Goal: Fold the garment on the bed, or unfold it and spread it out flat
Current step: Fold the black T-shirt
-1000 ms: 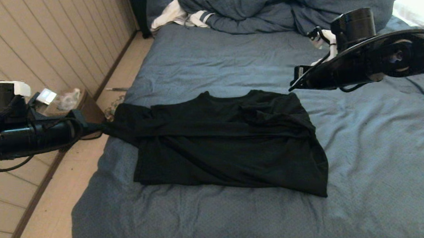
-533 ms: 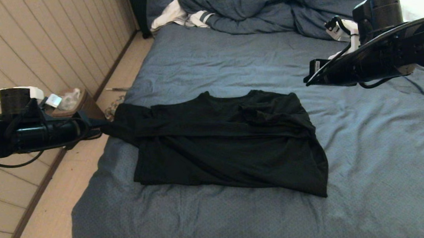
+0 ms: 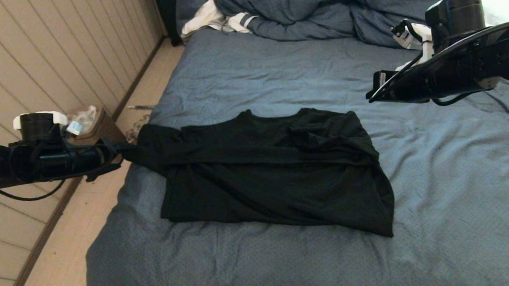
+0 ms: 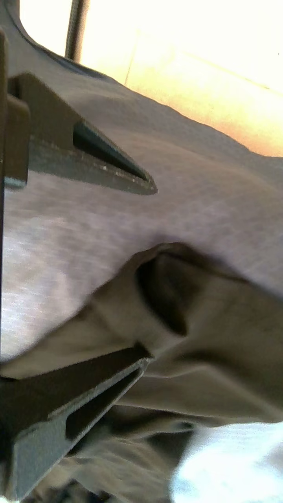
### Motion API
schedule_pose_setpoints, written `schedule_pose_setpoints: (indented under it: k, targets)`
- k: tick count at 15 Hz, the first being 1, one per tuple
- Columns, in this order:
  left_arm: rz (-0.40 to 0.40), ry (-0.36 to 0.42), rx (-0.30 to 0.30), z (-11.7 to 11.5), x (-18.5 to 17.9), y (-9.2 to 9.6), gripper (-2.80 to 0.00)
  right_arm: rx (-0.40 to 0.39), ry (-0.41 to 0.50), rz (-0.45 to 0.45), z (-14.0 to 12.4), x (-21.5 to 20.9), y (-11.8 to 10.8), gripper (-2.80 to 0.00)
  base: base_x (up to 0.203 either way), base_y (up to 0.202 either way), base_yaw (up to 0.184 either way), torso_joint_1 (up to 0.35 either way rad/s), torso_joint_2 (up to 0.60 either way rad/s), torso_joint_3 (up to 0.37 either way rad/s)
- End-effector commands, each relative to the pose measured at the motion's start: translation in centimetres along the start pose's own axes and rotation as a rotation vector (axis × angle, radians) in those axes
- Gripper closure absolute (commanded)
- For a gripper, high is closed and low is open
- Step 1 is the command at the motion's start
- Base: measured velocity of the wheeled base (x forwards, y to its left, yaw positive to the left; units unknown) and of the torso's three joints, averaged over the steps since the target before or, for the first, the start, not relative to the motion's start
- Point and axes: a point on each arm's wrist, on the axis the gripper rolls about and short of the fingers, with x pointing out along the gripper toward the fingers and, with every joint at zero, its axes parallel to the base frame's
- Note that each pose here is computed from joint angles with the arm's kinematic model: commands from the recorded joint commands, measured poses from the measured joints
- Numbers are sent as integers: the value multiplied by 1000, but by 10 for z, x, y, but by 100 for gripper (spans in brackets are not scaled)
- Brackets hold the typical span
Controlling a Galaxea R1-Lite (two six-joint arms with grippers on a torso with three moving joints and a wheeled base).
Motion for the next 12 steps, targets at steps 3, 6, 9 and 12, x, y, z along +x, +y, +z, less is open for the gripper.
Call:
schedule_pose_setpoints:
  k: [3,6,9,12]
  targets:
    - [-9,-5,-67,15,10,-3,-280,-2,-5,11,0,2,2,0,0,0,0,0,0,0]
    - [-29,3,-128,22,19,-11,-280,-2,0,12,-1,4,3,0,0,0,0,0,0,0]
    - [-27,36,-159,19,30,-11,-280,-2,8,9,-3,6,1,0,0,0,0,0,0,0]
    - [-25,53,-163,16,39,-9,0,-2,16,6,-4,12,1,0,0,0,0,0,0,0]
